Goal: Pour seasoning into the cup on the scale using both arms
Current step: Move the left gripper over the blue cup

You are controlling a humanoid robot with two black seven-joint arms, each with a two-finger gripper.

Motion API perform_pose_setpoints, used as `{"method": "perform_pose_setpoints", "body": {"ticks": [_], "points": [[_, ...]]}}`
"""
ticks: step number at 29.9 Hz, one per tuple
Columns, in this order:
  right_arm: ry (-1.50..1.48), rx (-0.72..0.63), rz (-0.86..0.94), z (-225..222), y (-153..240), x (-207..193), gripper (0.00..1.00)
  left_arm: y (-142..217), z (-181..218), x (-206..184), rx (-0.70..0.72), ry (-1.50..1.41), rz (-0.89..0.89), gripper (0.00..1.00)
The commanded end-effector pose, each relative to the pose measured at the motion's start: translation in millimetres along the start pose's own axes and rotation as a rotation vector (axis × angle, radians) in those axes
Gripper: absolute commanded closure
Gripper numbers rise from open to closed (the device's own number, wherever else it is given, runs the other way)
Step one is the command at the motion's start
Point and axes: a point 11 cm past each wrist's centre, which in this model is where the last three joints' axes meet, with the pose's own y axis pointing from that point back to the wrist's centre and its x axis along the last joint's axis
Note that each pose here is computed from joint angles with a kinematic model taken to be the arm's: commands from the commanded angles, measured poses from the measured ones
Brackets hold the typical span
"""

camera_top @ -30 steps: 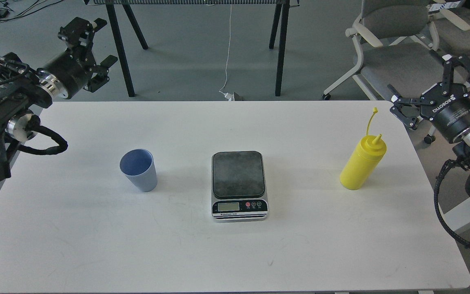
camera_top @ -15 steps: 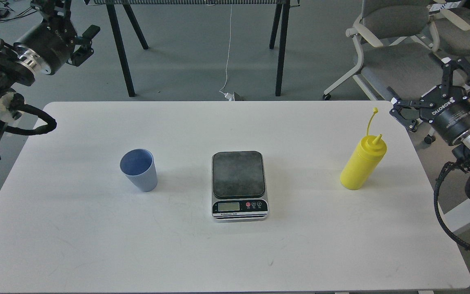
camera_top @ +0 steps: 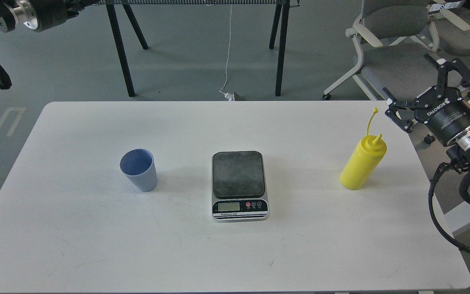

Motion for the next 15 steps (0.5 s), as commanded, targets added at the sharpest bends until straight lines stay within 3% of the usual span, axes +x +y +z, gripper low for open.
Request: {"method": "perform_pose_setpoints", "body": {"ticks": [1,7,15], "points": [[-0.004,0.000,-0.002,2,-1,0,0.01,-11,38,-14,-0.014,-0.313,-0.147,0.01],[-0.003,0.001,-0.003,1,-1,-1,0.01,-26,61,-72,0.017,-0.834,-0.426,0.00],[-0.005,0.002,-0.005,1,-1,-2,0.01,-13,6,-141,0.090,-1.096,-0.762,0.01]]}}
